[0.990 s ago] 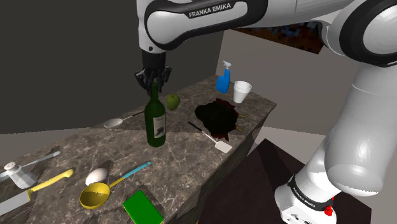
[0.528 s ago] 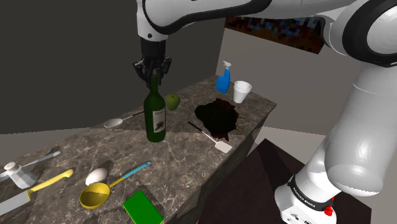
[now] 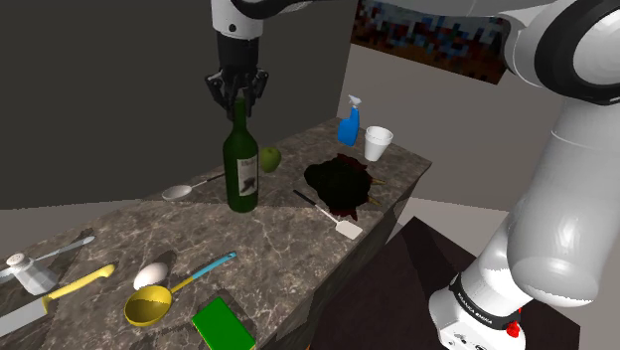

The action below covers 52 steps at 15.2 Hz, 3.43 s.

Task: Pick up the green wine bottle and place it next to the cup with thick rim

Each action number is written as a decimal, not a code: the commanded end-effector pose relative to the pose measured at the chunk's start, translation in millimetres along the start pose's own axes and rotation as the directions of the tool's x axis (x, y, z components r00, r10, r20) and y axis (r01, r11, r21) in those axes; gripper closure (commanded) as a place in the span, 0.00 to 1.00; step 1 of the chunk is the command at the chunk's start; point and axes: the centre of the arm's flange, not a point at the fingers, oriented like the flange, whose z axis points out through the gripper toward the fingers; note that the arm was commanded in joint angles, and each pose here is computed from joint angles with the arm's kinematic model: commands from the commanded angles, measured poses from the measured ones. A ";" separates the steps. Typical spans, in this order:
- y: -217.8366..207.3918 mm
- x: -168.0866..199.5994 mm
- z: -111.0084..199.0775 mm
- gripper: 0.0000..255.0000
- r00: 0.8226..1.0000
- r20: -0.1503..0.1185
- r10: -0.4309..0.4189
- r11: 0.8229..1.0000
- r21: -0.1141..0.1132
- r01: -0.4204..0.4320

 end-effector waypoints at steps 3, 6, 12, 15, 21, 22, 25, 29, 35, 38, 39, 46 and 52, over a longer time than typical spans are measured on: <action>-0.5 1.1 -21.1 1.00 1.000 0.000 0.000 1.000 0.000 0.000; -0.5 2.3 -36.9 1.00 1.000 0.000 0.000 1.000 0.000 0.000; -0.6 4.7 -68.5 1.00 1.000 0.000 0.000 1.000 0.000 0.000; -0.6 5.9 -84.2 1.00 1.000 0.000 0.000 1.000 0.000 0.000; -0.6 8.3 -115.8 1.00 1.000 0.000 0.000 1.000 0.000 0.000; -0.6 8.7 -121.0 1.00 1.000 0.000 0.000 1.000 0.000 0.000; 37.3 -2.7 -122.0 1.00 1.000 0.000 0.000 1.000 0.000 0.000; 87.9 -17.8 -123.3 1.00 1.000 0.000 0.000 1.000 0.000 0.000; 163.7 -40.5 -125.3 1.00 1.000 0.000 0.000 1.000 0.000 0.000; 201.6 -51.8 -126.3 1.00 1.000 0.000 0.000 1.000 0.000 0.000; 214.3 -55.6 -126.7 1.00 1.000 0.000 0.000 1.000 0.000 0.000; 302.8 -82.1 -129.0 1.00 1.000 0.000 0.000 1.000 0.000 0.000; 378.6 -104.7 -131.0 1.00 1.000 0.000 0.000 1.000 0.000 0.000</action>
